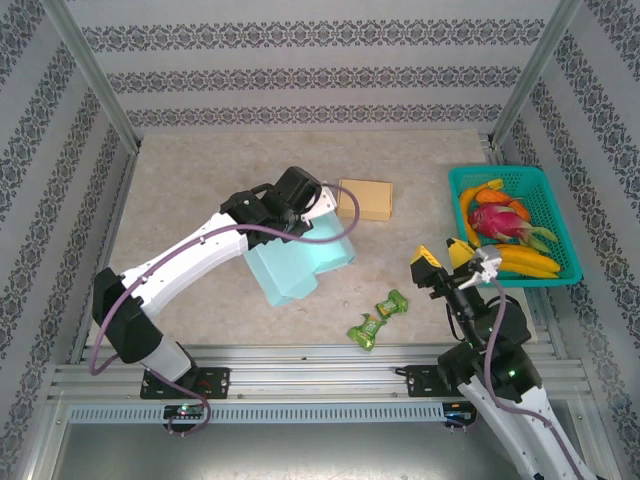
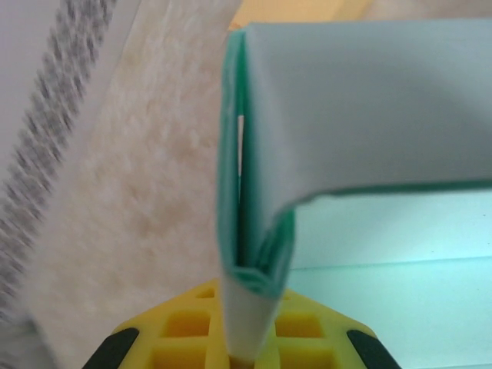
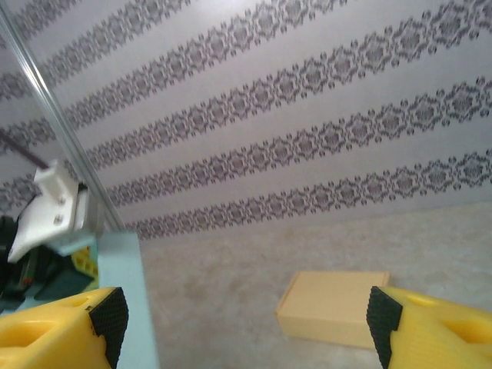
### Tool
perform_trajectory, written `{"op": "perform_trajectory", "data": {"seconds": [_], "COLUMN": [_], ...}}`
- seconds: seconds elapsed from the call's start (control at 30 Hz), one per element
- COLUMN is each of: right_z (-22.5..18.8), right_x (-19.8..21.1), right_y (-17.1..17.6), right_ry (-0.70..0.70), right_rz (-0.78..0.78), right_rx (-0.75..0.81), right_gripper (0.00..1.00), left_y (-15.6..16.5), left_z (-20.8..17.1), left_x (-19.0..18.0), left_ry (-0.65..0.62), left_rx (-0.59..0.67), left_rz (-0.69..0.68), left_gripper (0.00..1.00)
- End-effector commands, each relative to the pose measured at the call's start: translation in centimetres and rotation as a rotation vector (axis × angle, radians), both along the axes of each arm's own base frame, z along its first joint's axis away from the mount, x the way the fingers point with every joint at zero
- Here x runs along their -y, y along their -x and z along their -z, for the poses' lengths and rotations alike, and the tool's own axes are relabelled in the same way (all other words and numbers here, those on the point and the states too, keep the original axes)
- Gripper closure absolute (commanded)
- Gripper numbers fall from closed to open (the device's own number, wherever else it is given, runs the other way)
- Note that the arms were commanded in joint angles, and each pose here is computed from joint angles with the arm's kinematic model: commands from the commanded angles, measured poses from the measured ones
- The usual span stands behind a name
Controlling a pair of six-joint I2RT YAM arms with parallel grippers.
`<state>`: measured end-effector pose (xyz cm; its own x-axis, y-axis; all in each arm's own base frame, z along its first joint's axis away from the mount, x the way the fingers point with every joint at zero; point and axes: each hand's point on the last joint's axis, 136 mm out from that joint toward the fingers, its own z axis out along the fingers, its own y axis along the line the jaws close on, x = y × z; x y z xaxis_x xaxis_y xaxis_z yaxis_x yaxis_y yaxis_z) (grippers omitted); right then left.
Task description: Fold the paper box
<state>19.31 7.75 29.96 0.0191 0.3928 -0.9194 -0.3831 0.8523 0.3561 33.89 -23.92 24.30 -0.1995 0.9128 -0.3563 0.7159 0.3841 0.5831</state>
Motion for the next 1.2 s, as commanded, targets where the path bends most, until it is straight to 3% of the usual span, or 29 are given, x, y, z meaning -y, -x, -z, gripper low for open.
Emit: {"op": "perform_trajectory", "data": {"seconds": [0.0, 0.1, 0.27, 0.5, 0.83, 0.93, 1.03, 1.17], "right_z": [0.9, 0.9, 1.2, 1.6, 2.3, 2.5, 2.7, 2.9], "right_x": [0.3, 0.0, 0.2, 1.1, 1.0, 0.8, 0.6, 0.3], "right_y": [-0.3, -0.4, -0.3, -0.3, -0.9, -1.1, -1.2, -1.4], "right_ry": [-0.012, -0.002, 0.001, 0.002, 0.017, 0.024, 0.030, 0.038], "right_rz": [0.017, 0.004, 0.010, 0.060, 0.069, 0.067, 0.059, 0.051], "right_rx": [-0.037, -0.055, -0.069, -0.067, -0.092, -0.100, -0.109, -0.119], "right_gripper": [0.17, 0.17, 0.17, 0.17, 0.17, 0.17, 0.17, 0.17], "left_y": [2.9, 3.0, 3.6, 3.9, 3.4, 3.4, 3.5, 3.4], "left_z": [-0.6, -2.3, -2.3, 4.1, 14.4, 16.3, 17.3, 17.6], "left_x": [-1.8, -1.6, 0.3, 3.9, 4.3, 4.5, 4.2, 3.3], "left_ry": [-0.405, -0.546, -0.753, -0.893, -0.980, -0.970, -0.967, -0.986], "left_rx": [0.017, 0.079, 0.026, -0.109, -0.253, -0.270, -0.286, -0.307], "left_rz": [0.390, 0.542, 0.784, 1.048, 1.197, 1.198, 1.203, 1.203], "left_gripper": [1.00, 1.00, 1.00, 1.00, 0.98, 0.86, 0.57, 0.51]}}
